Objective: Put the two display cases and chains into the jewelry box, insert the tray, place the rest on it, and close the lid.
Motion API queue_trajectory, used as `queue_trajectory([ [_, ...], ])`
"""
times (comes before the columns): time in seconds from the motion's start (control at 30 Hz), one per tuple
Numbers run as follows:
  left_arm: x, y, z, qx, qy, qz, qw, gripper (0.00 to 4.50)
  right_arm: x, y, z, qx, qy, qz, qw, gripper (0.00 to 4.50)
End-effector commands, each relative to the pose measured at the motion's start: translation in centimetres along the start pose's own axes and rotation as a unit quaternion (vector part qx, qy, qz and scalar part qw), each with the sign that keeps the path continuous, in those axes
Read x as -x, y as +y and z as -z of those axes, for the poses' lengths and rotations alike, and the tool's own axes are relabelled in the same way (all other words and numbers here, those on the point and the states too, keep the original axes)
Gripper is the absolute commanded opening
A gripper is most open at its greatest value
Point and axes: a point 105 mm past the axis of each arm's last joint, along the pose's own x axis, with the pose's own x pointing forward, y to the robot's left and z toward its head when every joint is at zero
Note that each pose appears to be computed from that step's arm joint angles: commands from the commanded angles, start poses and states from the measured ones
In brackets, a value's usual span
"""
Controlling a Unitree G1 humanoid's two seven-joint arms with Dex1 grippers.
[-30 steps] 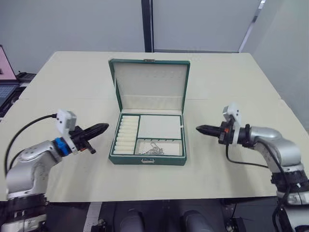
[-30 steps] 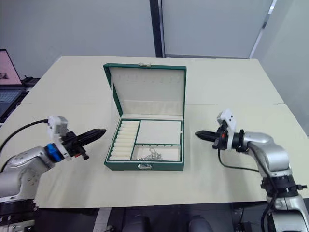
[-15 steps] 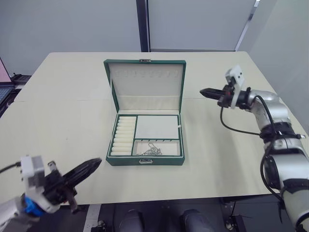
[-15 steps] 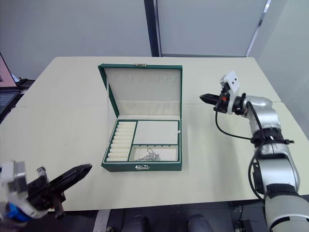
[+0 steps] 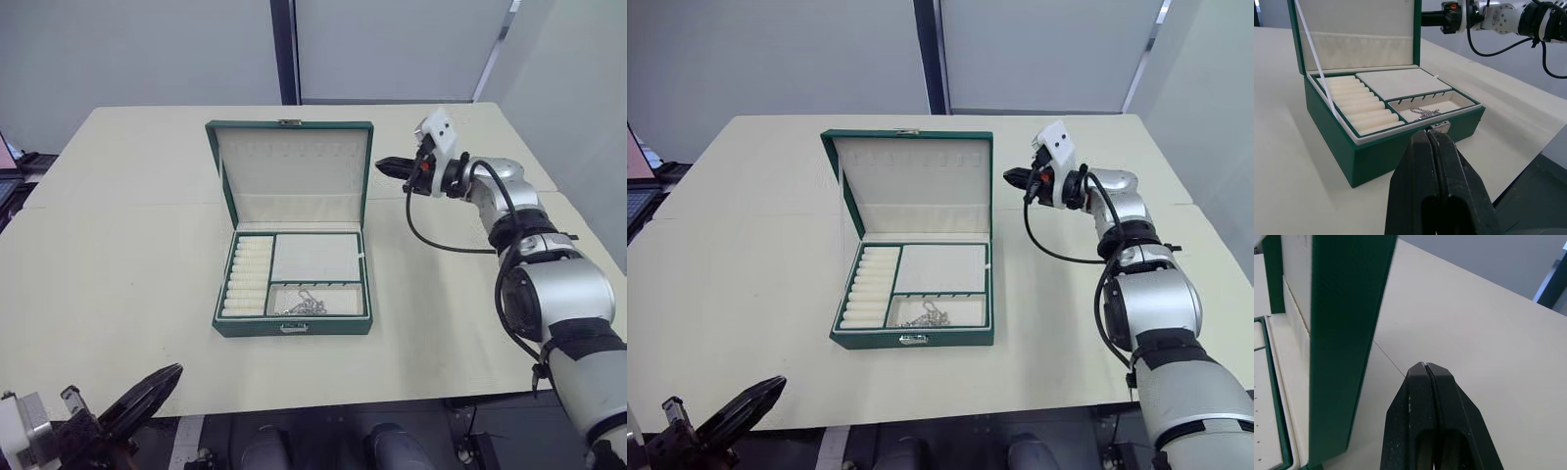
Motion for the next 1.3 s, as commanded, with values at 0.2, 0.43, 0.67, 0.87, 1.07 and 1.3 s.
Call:
queue_trajectory([
  [0.2,0.2,-0.1,-0.4,-0.011,0.0,0.002,1.0,0.0,0.4,2.8,-3.8,0.026,-0.054,-0.149,0.987,0.01],
  [0.43,0.0,0.2,-0.7,-0.012,-0.001,0.004,1.0,0.0,0.6,5.5,-3.4,0.045,-0.046,-0.233,0.97,0.01],
  [0.67,-0.6,0.5,-0.6,-0.008,0.0,0.018,1.0,0.0,2.1,6.5,-2.7,0.051,-0.039,-0.243,0.968,0.01],
  [0.87,-1.4,2.1,-0.9,-0.011,0.024,0.013,1.0,0.0,4.1,6.1,-1.1,0.038,-0.02,-0.204,0.978,0.01],
  [1.07,-3.2,7.7,-4.5,-0.062,-0.001,-0.048,0.997,0.0,7.6,4.7,1.9,-0.007,0.016,-0.112,0.994,0.8],
  [1.3,-5.0,12.3,-7.0,-0.084,-0.023,-0.082,0.993,0.36,12.7,4.7,4.7,-0.053,0.036,-0.02,0.998,2.78],
])
